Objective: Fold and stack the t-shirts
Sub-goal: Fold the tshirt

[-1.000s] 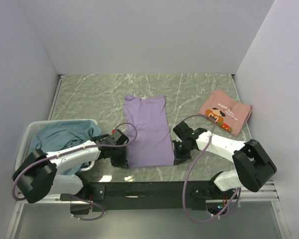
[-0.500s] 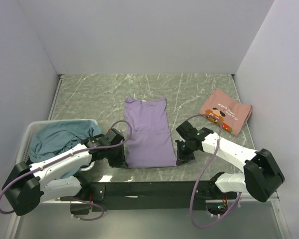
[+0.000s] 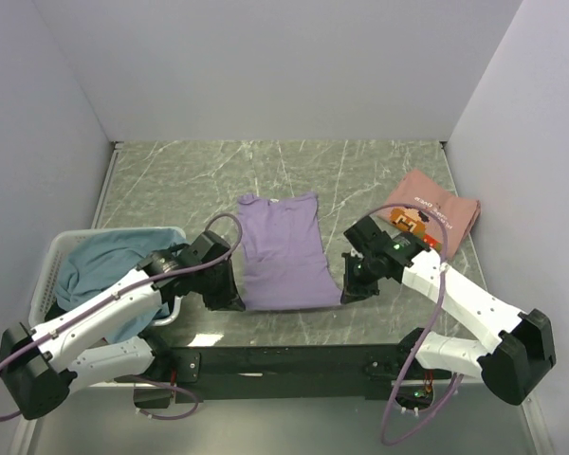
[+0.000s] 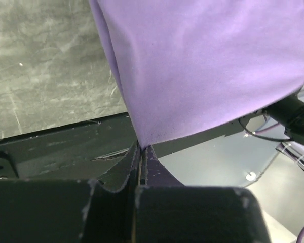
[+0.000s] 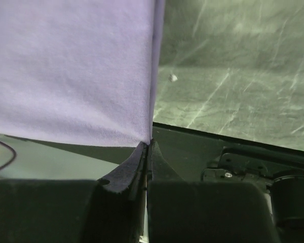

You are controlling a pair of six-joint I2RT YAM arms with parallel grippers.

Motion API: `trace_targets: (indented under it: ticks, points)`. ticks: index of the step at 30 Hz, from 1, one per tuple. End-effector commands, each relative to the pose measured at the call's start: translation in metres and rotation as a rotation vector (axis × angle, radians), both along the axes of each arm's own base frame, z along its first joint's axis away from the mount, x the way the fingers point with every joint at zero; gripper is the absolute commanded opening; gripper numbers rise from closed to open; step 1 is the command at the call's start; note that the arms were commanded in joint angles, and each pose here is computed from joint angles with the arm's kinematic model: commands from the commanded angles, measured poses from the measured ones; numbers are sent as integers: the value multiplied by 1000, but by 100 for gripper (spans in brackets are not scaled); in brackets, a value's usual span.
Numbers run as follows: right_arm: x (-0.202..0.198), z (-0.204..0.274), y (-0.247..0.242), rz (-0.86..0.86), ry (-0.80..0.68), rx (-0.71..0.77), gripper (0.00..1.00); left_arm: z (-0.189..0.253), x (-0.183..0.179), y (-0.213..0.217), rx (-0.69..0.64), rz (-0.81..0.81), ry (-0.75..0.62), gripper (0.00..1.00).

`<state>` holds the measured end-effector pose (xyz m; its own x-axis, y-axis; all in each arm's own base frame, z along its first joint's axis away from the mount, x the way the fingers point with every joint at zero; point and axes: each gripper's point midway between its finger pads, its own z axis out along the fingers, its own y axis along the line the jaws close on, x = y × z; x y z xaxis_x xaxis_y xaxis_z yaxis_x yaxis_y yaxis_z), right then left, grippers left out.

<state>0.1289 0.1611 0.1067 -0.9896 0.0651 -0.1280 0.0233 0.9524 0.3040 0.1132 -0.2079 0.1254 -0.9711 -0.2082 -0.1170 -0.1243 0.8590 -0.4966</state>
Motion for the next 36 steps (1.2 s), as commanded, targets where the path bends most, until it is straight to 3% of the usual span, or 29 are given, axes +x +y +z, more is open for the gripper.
trace_targets:
  ticks: [1,17,36]
  points:
    - [16,24,-10,-36,-51,-81,0,10,9,6,67,-8,-25,0]
    - [125,76,-14,-145,-251,-145,0,43,120,8,48,22,-178,0]
    - [246,100,7,-196,-373,-176,0,45,219,10,1,74,-245,0]
